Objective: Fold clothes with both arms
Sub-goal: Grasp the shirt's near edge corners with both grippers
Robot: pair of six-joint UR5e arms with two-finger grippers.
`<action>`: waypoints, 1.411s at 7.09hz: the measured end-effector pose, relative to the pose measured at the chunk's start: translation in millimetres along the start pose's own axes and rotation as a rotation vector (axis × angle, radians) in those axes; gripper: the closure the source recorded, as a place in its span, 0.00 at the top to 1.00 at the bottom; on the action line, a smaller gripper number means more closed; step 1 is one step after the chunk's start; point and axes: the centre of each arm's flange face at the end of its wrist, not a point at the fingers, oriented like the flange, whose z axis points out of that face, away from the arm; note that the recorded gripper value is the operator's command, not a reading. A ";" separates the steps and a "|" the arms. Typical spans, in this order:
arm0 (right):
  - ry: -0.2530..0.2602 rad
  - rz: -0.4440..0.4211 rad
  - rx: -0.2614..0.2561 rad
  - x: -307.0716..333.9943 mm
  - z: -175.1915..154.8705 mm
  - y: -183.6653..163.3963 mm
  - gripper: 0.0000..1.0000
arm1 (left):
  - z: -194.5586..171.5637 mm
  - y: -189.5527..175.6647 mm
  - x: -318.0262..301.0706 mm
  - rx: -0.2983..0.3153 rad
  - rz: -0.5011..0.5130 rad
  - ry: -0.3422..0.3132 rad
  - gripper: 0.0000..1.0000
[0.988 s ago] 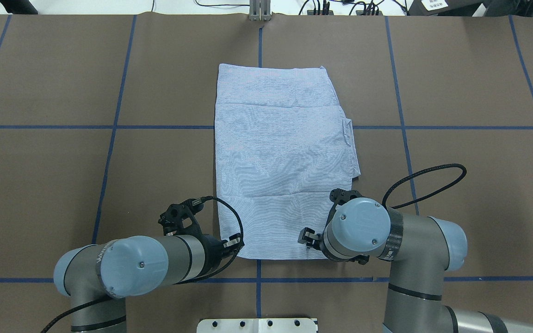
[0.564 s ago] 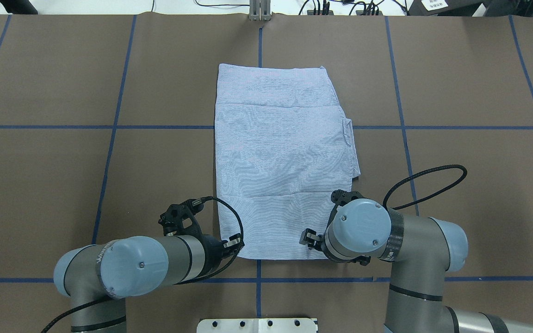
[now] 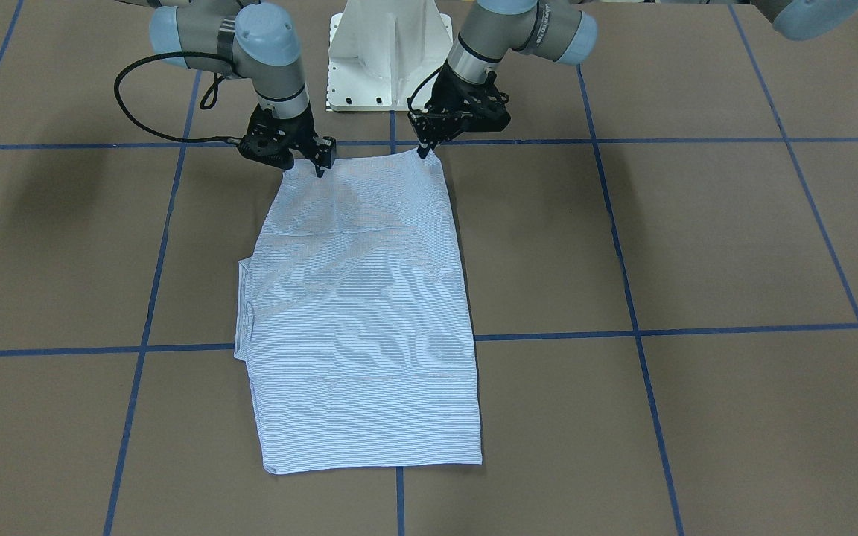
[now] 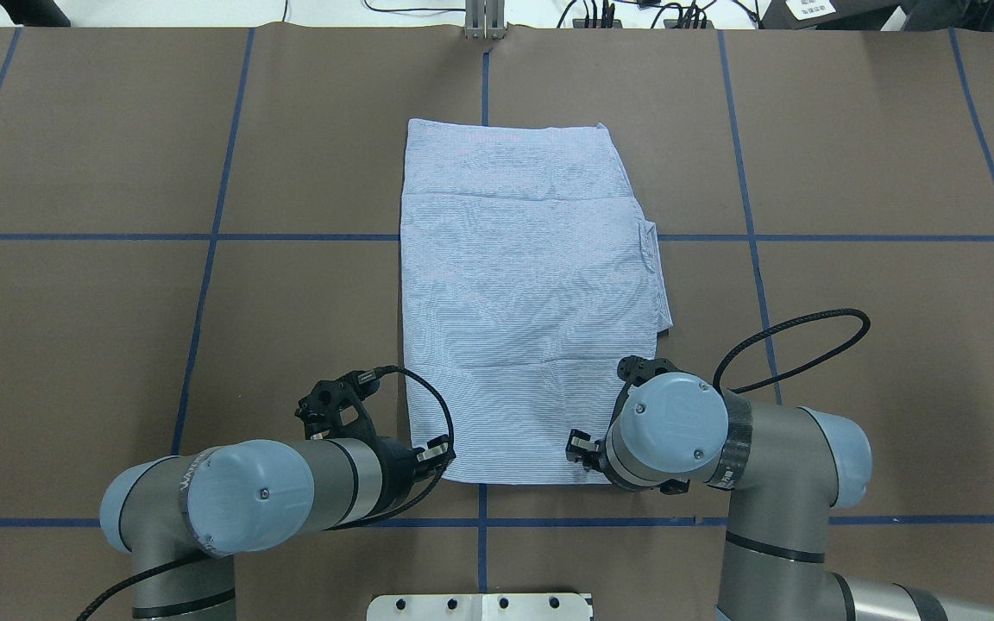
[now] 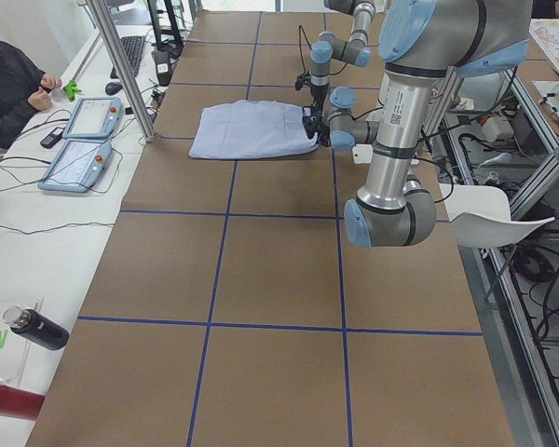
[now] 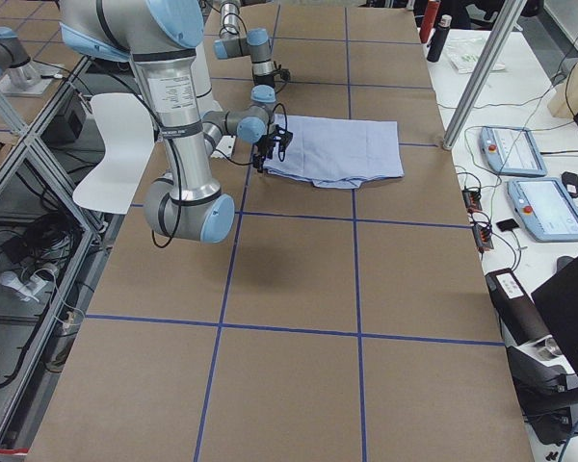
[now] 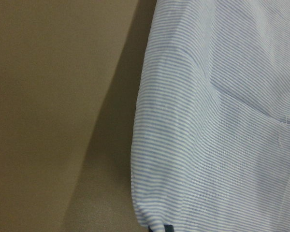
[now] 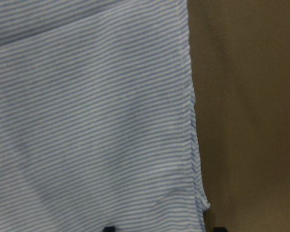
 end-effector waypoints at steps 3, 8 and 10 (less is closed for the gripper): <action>-0.010 0.003 0.002 -2.3 -6.4 -6.0 0.02 | -0.2 -0.5 -0.4 0.001 0.000 0.000 0.00; -0.059 0.021 0.012 -8.5 -31.5 -16.6 0.00 | -8.7 -2.2 3.9 0.002 -0.002 0.012 0.00; -0.068 0.021 0.003 -6.2 -37.3 -15.6 0.00 | -23.9 4.6 11.9 -0.002 0.001 -0.006 0.00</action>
